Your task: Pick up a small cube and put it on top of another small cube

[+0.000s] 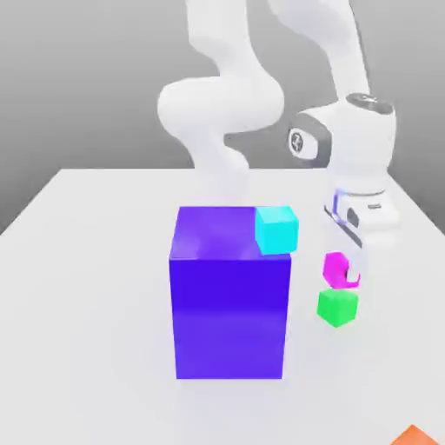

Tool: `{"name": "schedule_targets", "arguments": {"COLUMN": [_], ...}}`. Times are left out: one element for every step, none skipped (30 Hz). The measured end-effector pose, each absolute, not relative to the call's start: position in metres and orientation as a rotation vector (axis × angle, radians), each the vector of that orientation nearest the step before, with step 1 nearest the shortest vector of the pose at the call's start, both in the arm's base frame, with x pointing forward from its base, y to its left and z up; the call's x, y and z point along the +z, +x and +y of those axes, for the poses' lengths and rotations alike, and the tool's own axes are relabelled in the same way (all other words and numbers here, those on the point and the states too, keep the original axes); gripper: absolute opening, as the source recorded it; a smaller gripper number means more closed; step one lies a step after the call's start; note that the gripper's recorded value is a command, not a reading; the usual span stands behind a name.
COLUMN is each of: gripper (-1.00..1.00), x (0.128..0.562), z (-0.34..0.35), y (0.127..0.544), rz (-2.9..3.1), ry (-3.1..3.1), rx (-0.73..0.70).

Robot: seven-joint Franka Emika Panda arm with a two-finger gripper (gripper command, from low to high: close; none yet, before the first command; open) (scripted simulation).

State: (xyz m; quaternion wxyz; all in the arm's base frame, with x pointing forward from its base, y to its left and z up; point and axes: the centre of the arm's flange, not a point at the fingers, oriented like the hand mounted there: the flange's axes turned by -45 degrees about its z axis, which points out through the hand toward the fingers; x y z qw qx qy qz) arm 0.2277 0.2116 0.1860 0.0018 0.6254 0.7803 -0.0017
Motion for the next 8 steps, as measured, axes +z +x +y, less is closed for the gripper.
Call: {"name": "schedule_targets", "arguments": {"gripper": [1.0,1.0,1.0,1.0,1.0,1.0,1.0,1.0], "x": [0.1801,0.1801,0.1801,0.1801,0.1801,0.1801,0.1772,0.1797], "z": [0.21,0.2106,0.2105,0.2106,0.2105,0.2105,0.211,0.2109], "y": [0.2284,0.2278,0.2279,0.2278,0.2278,0.2278,0.227,0.2276], "rz": [2.444,2.447,2.446,2.446,2.446,2.446,2.45,2.448], "ry": [1.97,1.967,1.967,1.967,1.967,1.967,1.964,1.966], "rx": [-0.005,-0.005,-0.005,-0.005,-0.005,-0.005,-0.003,-0.002]}}
